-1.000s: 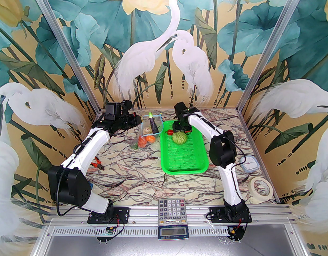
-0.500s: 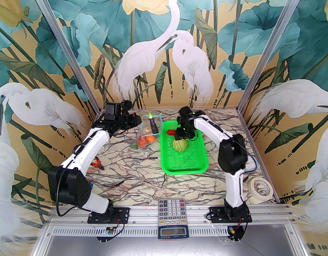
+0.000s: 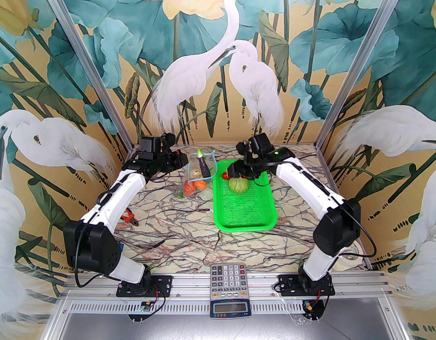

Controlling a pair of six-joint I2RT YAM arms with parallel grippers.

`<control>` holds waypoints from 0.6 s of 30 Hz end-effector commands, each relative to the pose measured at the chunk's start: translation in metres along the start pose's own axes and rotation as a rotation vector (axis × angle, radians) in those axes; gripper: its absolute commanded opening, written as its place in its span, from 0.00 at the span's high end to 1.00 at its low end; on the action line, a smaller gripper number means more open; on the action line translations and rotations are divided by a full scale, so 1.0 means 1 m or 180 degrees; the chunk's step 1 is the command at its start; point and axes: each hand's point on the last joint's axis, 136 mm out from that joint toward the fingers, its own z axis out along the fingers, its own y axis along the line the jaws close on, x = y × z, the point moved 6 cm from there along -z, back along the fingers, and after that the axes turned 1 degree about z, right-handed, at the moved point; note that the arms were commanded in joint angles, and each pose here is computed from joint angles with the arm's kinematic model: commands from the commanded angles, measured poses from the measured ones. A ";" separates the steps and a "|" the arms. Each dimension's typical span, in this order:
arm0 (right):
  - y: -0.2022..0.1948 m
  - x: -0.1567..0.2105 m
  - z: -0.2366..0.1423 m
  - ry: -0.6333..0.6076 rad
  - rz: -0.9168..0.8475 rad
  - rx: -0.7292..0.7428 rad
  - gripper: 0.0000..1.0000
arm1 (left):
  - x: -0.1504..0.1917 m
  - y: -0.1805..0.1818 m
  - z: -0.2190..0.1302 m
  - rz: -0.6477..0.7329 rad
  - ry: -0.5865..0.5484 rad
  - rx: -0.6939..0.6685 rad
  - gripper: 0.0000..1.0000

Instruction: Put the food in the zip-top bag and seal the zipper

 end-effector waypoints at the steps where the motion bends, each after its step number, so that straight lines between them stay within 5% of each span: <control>1: 0.017 -0.026 0.014 -0.0191 0.0071 -0.0262 0.55 | -0.001 -0.005 -0.008 0.0035 -0.0051 0.0010 1.00; 12: 0.016 -0.039 0.059 0.0010 0.0028 -0.0040 0.60 | -0.001 -0.005 -0.009 0.0023 -0.0084 0.0011 1.00; 18: 0.021 -0.041 0.071 0.0072 -0.0034 -0.0004 0.82 | -0.002 -0.005 -0.010 0.0031 -0.0099 -0.0004 1.00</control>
